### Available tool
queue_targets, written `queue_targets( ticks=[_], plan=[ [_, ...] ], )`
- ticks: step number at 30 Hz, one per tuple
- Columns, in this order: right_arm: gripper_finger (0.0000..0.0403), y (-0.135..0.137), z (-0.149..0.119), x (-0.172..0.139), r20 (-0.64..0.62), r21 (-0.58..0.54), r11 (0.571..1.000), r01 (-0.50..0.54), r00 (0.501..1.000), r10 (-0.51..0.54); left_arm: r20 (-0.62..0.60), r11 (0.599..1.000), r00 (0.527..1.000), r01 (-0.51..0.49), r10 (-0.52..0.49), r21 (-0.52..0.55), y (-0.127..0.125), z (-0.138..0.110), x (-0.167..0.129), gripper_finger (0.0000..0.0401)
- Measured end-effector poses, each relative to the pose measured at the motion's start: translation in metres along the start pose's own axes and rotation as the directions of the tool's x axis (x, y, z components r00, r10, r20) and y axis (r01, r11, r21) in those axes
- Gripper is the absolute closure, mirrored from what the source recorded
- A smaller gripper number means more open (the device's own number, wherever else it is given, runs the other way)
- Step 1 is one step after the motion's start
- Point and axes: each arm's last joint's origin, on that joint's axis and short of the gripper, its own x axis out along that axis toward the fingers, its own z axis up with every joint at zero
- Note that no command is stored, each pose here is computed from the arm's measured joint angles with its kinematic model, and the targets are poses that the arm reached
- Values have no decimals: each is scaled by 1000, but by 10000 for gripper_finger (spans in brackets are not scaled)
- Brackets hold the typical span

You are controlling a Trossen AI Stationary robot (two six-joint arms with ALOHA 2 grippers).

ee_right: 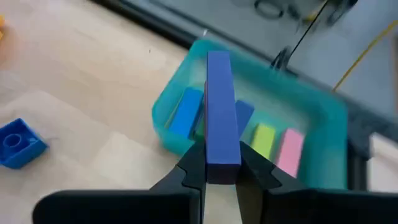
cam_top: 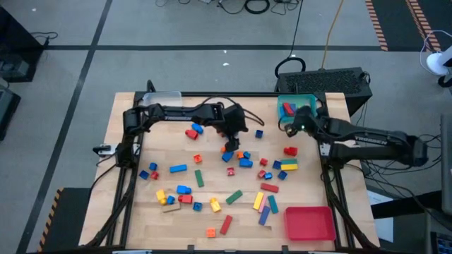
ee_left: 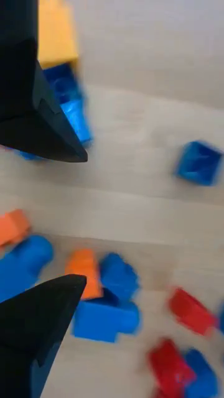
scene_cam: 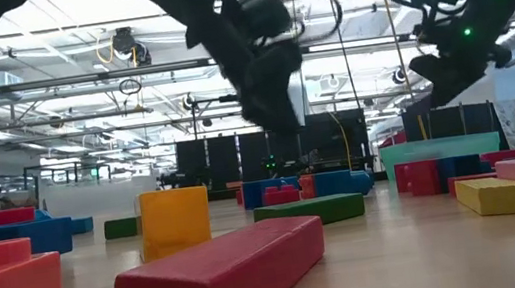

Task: Sort blocks by size
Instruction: Put the blue block into the blue bin

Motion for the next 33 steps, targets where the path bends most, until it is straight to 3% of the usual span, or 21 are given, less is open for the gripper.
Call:
queue_targets(
  ticks=[7,12,19,27,33],
  plan=[
    [365,-17,9,25,-90,65,997,30,996,-24,-74,1000,997,7,-9,-19,-2,-20,14,91],
    [362,-25,14,45,-129,99,995,26,992,-13,-75,1000,997,23,-22,8,-15,-20,16,91],
    [360,-35,16,72,-189,125,992,7,982,17,-29,996,999,49,-47,71,-40,-16,-1,91],
    [300,-43,17,81,-191,167,985,46,982,-14,81,994,994,69,-75,79,-57,-38,-24,91],
    [252,-43,22,74,-141,215,976,26,990,4,143,992,982,114,-122,59,-72,-59,-14,91]
  ],
)
